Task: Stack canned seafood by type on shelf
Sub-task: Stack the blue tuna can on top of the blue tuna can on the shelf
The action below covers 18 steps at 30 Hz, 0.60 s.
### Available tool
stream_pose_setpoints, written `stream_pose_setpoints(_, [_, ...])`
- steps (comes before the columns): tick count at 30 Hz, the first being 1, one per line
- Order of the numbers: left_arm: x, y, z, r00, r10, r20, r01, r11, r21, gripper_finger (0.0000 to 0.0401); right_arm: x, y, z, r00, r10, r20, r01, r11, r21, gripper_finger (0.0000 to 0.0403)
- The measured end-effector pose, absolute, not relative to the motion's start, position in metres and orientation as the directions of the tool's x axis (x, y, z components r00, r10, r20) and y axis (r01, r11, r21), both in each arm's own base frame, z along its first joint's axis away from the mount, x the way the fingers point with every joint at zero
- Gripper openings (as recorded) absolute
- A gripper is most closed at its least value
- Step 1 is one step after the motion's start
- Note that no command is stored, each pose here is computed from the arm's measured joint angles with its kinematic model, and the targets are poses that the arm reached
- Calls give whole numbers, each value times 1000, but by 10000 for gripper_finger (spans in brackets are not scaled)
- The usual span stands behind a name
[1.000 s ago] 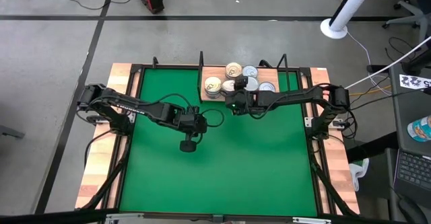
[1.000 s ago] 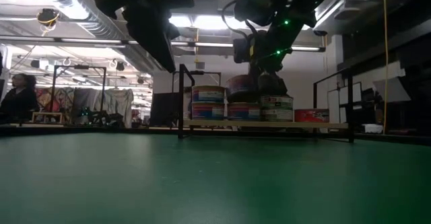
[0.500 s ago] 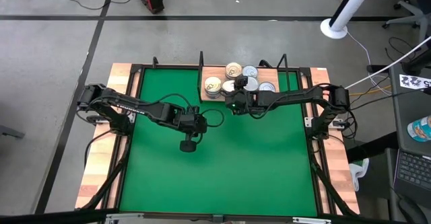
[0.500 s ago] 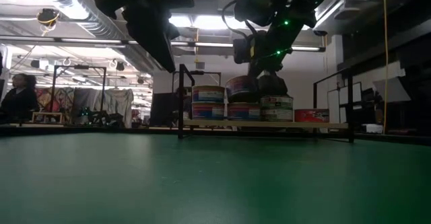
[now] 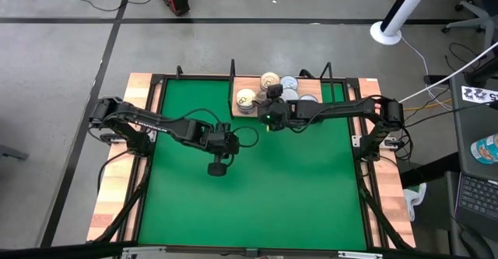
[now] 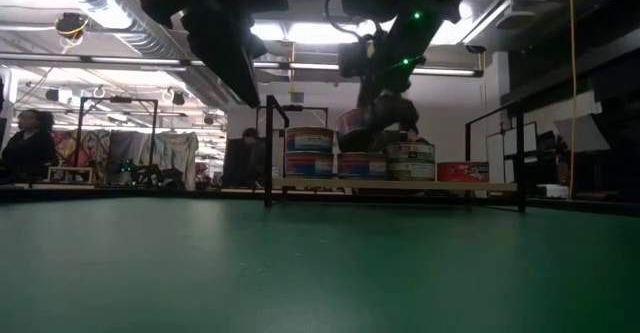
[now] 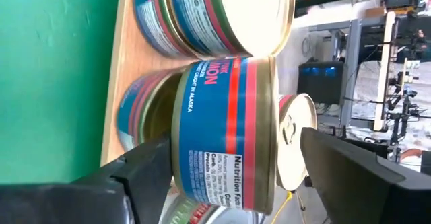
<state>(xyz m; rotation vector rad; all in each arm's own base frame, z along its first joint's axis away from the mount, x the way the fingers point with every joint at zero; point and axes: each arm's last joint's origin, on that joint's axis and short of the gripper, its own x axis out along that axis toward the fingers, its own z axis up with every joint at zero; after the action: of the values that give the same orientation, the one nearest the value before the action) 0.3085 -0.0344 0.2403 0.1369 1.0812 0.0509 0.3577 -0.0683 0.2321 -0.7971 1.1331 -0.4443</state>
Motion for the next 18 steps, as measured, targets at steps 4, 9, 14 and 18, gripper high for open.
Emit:
stream_pose_setpoints(4, [308, -38, 240, 471, 103, -876, 37, 990, 136, 2, 356, -71, 234, 364, -675, -642, -91, 660, -746, 312])
stream_pose_setpoints(9, [308, -40, 240, 472, 100, -876, 48, 989, 138, 4, 355, -72, 232, 371, -638, -675, -117, 689, -715, 312])
stream_pose_setpoints(14, [308, -40, 240, 471, 100, -877, 49, 989, 139, 3, 356, -72, 231, 397, -592, -702, -132, 720, -681, 312])
stream_pose_setpoints(18, [308, -40, 240, 471, 100, -877, 49, 989, 139, 4, 354, -78, 231, 390, -590, -707, -121, 728, -675, 312])
